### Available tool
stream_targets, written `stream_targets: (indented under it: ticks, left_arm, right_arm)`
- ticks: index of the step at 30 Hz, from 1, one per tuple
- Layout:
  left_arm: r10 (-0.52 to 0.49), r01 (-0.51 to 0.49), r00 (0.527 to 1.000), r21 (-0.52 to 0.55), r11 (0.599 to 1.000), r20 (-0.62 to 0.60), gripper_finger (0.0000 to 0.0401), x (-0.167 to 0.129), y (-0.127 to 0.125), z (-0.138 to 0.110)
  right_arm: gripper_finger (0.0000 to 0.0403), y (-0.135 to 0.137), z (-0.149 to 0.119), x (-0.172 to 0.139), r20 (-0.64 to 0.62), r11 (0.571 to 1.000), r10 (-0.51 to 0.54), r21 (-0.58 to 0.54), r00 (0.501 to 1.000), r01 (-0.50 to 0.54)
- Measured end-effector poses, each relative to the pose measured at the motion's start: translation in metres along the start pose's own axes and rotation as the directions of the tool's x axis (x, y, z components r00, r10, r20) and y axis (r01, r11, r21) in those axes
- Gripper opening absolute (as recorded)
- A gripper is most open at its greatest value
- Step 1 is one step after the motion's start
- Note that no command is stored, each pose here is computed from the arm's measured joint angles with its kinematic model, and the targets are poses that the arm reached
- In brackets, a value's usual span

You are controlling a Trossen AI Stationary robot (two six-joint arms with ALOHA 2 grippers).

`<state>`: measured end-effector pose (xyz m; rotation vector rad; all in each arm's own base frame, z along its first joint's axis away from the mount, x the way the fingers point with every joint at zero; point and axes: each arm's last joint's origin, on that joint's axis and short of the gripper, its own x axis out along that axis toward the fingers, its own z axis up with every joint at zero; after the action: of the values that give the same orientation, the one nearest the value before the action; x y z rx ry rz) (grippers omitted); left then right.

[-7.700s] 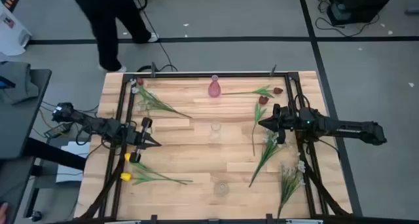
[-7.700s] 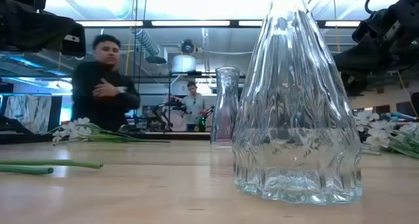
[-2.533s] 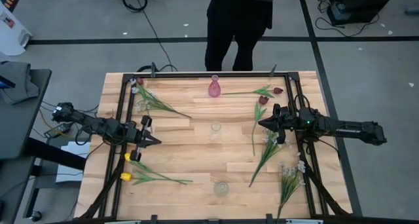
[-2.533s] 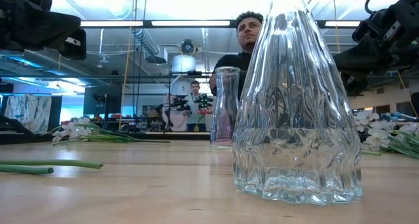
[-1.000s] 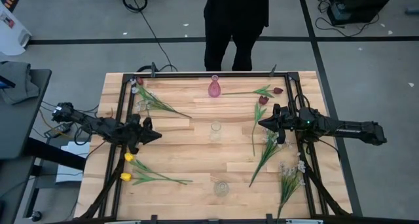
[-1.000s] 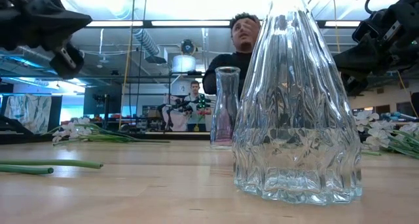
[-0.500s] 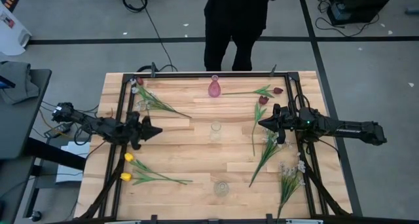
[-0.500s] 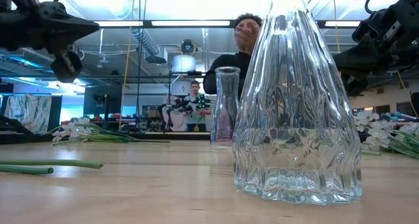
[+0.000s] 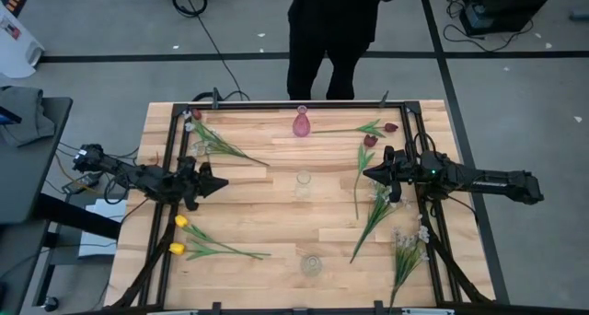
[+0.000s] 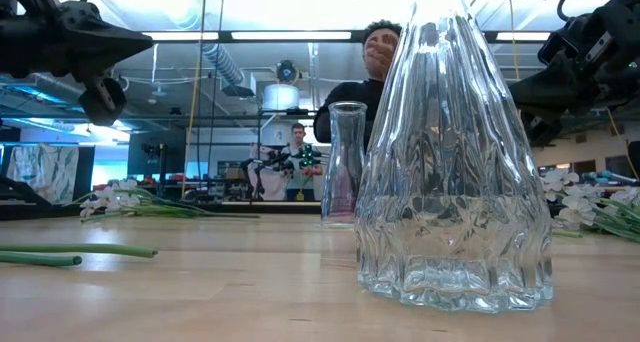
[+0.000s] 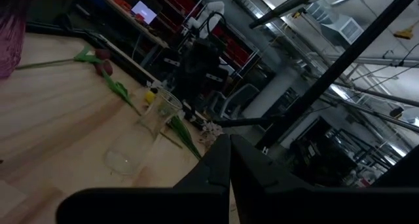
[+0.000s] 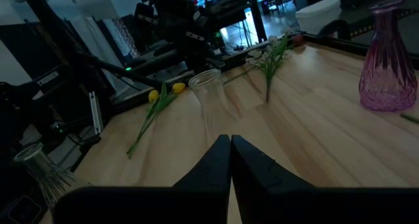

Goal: Sort flowers into vase by color
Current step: Put the bottom yellow flower into the pink transparent vase

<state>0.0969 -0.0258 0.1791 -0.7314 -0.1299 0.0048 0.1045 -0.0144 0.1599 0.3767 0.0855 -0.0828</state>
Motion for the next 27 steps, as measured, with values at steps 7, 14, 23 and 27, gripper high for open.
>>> stream_targets:
  ticks: [7, 14, 23, 27]
  left_arm:
    - [0.000, 0.000, 1.000, 0.000, 1.000, 0.000, 0.0011, 0.000, 0.000, 0.000]
    - [0.005, -0.005, 1.000, 0.000, 1.000, 0.004, 0.0011, 0.000, 0.000, 0.000]
    - [0.035, -0.033, 0.996, -0.025, 0.999, 0.081, 0.0011, 0.000, -0.001, 0.005]
    - [0.041, -0.037, 0.993, -0.038, 0.999, 0.113, 0.0011, 0.000, -0.002, 0.007]
  right_arm:
    - [0.0023, 0.000, 0.000, 0.000, 0.000, 1.000, 0.000, 0.000, 1.000, 0.000]
    - [0.0023, 0.000, 0.000, 0.000, 0.000, 1.000, 0.000, 0.000, 1.000, 0.000]
    - [0.0023, 0.006, 0.020, -0.002, 0.221, 0.977, 0.029, 0.200, 0.975, -0.074]
    - [0.0023, 0.011, 0.032, -0.006, 0.348, 0.948, 0.080, 0.263, 0.934, -0.179]
